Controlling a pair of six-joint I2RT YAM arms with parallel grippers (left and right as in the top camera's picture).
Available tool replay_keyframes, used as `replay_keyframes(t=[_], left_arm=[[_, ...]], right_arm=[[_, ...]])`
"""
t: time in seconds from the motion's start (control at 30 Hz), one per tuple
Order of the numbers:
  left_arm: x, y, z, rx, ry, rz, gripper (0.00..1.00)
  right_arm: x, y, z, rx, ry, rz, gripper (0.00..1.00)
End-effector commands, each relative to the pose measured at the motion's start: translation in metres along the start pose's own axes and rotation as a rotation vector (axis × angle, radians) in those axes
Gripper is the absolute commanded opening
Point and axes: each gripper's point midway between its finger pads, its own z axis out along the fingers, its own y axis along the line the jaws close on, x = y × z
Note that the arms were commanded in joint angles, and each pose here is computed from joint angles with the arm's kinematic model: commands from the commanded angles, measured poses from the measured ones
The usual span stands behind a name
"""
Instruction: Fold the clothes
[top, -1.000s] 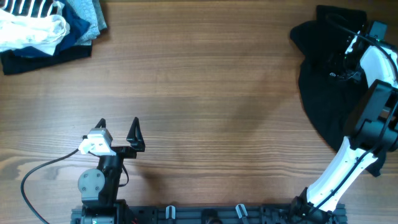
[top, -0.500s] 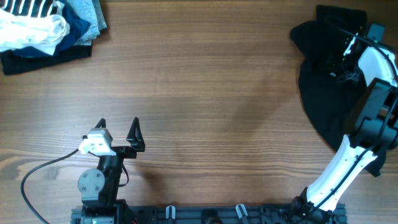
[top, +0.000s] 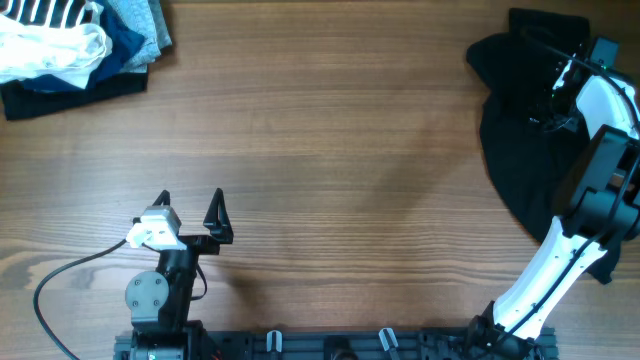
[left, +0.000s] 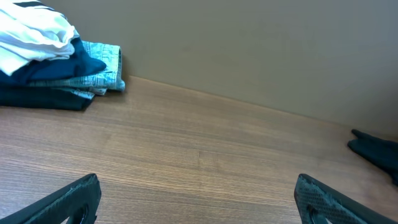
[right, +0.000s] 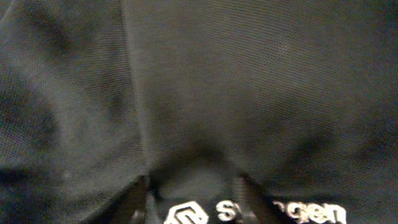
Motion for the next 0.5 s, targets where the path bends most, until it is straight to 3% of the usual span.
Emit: replay_keyframes(t=[0.0,0.23,0.33,0.47], left_arm=[[0.0019,-0.001,0.0,0.009,0.002,0.02,1.0],[0.0019,-0.001,0.0,0.009,0.002,0.02,1.0],[0.0019,-0.001,0.0,0.01,0.002,0.02,1.0],[0.0019,-0.001,0.0,0.009,0.002,0.02,1.0]], right_arm=[[0.0127,-0.0012,0.0128,0.007,0.044,0.002,0.61],[0.0137,0.004,0.0129,0.001,0.047,-0.01,0.63],[0.014,0.0037,0.013,0.002,0.048,-0.009,0.56],[0.0141,0.0043,0.013,0.002,0.048,-0.006,0.38]])
